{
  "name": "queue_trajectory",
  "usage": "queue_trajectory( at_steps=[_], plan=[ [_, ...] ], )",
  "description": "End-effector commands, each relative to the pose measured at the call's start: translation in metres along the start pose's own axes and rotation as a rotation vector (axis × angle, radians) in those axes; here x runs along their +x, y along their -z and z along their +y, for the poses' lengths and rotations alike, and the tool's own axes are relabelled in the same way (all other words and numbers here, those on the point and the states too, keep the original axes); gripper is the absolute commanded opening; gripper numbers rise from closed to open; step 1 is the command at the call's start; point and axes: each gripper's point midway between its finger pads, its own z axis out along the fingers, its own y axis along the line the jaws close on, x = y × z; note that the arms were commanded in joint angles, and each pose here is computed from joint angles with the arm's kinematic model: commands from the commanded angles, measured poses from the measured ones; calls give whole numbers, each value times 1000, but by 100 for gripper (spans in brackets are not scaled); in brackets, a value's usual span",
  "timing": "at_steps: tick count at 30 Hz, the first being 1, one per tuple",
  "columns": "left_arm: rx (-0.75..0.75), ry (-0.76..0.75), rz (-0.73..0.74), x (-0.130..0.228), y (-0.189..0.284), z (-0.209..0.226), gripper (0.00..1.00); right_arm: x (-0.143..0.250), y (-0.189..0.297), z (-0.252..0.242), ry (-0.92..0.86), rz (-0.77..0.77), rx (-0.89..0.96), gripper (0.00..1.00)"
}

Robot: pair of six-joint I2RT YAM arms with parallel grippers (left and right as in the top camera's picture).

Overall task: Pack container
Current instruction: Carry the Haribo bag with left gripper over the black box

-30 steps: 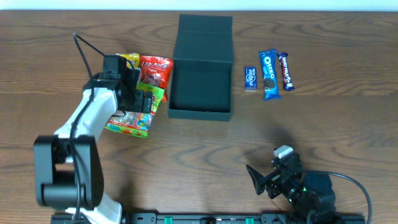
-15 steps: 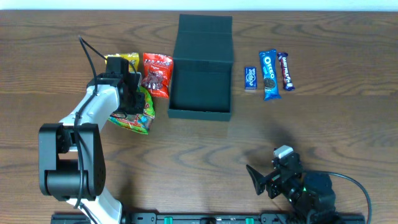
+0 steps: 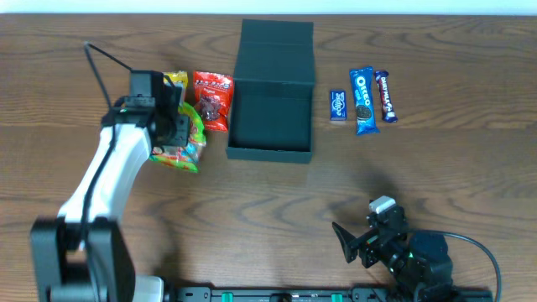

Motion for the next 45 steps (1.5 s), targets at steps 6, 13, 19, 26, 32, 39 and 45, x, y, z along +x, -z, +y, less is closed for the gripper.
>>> queue_trajectory(
  at_steps=[6,13,19,26,32,39,45],
  plan=[
    [240,-637,-419,-58,100,-95,6,0,0,1,23,-3,-3,99],
    [306,-1168,-554,-46,113,-189,6,0,0,1,23,-3,-4,99],
    [203,-1317,-595,-54,96,-232,6,0,0,1,24,-3,-4,99],
    [219,-1407,-530,-50,42,-243,6,0,0,1,23,-3,-4,99],
    [232,-1448,-479,-42,16,-244,6,0,0,1,24,-3,-4,99],
    [125,-1293,-497,-66,17,-233,95,0,0,1,23,-3,-3,99],
    [95,-1112,-516,-79,27,-226,95,0,0,1,24,-3,-4,99]
  ],
)
